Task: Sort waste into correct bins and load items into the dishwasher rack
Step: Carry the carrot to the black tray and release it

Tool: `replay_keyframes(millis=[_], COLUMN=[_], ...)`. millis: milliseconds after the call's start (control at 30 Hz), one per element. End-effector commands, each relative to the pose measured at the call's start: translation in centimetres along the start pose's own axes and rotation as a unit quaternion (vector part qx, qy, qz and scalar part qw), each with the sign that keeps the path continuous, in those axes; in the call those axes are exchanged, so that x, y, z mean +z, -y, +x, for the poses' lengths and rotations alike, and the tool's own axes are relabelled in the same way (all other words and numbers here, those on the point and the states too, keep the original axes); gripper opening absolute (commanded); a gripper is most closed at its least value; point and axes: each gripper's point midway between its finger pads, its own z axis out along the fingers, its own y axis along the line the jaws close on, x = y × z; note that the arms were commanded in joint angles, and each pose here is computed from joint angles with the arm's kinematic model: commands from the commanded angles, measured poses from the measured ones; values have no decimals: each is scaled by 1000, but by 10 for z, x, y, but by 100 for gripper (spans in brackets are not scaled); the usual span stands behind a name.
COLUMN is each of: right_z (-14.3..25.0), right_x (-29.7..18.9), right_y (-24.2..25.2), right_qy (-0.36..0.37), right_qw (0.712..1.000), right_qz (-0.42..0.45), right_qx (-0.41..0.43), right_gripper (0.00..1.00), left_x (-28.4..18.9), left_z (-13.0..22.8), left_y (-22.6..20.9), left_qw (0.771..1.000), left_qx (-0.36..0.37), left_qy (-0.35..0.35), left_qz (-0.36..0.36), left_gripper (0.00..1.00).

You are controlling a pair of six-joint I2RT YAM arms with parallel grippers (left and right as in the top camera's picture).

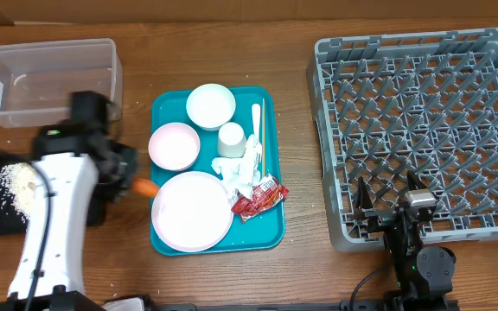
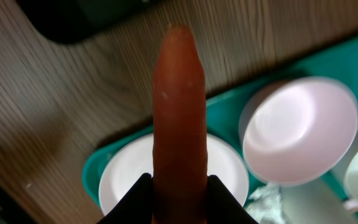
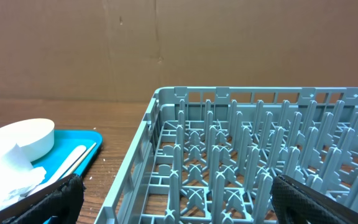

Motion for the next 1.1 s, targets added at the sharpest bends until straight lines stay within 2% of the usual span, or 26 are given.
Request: replay_keyframes(millis=[0, 100, 233, 467, 600, 667, 700, 767, 800, 867, 900, 1067], right_z=[2, 2, 2, 2, 2, 2, 2, 2, 2, 2, 2, 2], right_x=[0, 0, 0, 0, 0, 0, 0, 0, 0, 0, 0, 0], right_y=[-1, -1, -1, -1, -1, -1, -1, -1, -1, -1, -1, -1], right_qy=[1, 1, 1, 1, 1, 1, 1, 1, 1, 1, 1, 1], right_qw=[1000, 1000, 1000, 1000, 1000, 1000, 1000, 1000, 1000, 1000, 1000, 1000], right_qz=[-3, -3, -3, -3, -3, -3, -3, -3, -3, -3, -3, -3], right_qx=[0, 0, 0, 0, 0, 0, 0, 0, 0, 0, 0, 0], right_gripper=[100, 100, 100, 100, 100, 100, 100, 100, 100, 100, 100, 100], left_x=[-5, -2, 17, 80, 101, 102, 101, 98, 97, 90, 87, 47], left_z=[-51, -84, -123, -157, -157, -159, -164, -170, -171, -170, -170, -165], left_y=[-22, -42, -61, -49, -43, -44, -40, -35, -34, -31, -30, -23], left_qw=[998, 992, 984, 982, 982, 983, 985, 988, 989, 990, 990, 991], left_qx=[-55, -119, -165, -186, -186, -184, -170, -146, -139, -137, -137, -137], left_qy=[43, 53, 59, 37, 16, 21, 30, 39, 39, 33, 29, 0], left_qz=[-5, -9, -17, -14, -9, -12, -3, 6, 8, 9, 11, 6], left_gripper=[6, 6, 5, 7, 13, 36, 53, 70, 75, 96, 100, 100])
